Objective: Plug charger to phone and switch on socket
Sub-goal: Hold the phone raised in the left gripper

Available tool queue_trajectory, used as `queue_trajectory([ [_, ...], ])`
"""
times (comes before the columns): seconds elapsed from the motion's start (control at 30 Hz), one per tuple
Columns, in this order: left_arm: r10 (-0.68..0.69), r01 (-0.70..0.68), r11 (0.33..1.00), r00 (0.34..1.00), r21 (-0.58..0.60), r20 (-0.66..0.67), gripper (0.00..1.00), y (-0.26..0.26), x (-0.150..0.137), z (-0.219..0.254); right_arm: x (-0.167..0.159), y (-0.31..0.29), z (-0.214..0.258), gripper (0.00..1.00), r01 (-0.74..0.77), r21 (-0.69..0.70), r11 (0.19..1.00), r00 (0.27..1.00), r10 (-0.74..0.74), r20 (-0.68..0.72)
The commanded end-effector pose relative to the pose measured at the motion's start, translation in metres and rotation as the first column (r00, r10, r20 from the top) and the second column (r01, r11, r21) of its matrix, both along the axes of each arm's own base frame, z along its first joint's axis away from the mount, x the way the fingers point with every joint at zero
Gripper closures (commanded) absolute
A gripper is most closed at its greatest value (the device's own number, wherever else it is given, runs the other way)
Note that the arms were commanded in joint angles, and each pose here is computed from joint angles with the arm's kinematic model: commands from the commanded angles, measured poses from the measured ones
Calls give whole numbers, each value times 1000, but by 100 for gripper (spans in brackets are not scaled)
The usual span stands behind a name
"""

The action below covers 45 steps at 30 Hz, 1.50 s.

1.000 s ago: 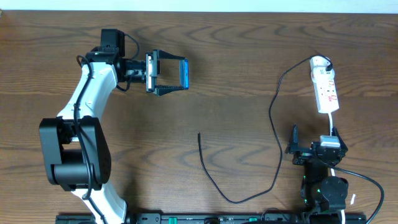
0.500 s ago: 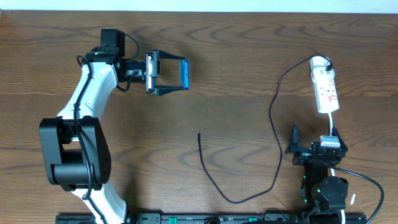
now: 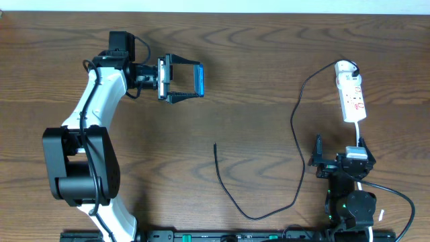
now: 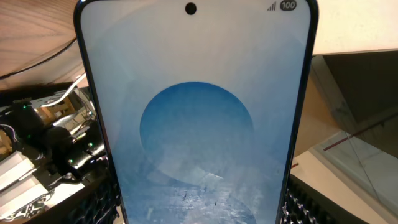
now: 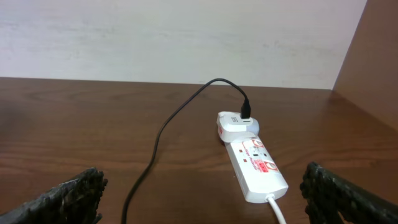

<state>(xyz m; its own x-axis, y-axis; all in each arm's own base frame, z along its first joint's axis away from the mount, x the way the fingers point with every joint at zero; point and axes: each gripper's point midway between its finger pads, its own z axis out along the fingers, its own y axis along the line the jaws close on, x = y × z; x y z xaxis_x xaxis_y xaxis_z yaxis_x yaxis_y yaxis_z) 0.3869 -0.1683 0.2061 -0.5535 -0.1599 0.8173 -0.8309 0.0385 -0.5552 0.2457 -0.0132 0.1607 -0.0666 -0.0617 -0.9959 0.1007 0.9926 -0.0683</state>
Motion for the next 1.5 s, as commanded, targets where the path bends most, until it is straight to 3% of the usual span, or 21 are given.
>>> queue_trajectory([
  [0.0, -26, 30, 998, 996, -51, 84, 92, -3, -3, 29, 0, 1, 0, 1, -2, 12, 1000, 1000, 2, 2],
  [0.97, -27, 32, 998, 993, -45, 111, 93, -3, -3, 29, 0, 1, 0, 1, -2, 12, 1000, 1000, 2, 2],
  [1.27, 8, -17, 997, 993, 74, 121, 93, 1, 6, 9, 0, 1, 0, 1, -2, 12, 1000, 1000, 2, 2],
  [1.47, 9, -44, 987, 976, 155, 218, 93, 5, 15, -3, 0, 1, 0, 1, -2, 12, 1000, 1000, 2, 2],
])
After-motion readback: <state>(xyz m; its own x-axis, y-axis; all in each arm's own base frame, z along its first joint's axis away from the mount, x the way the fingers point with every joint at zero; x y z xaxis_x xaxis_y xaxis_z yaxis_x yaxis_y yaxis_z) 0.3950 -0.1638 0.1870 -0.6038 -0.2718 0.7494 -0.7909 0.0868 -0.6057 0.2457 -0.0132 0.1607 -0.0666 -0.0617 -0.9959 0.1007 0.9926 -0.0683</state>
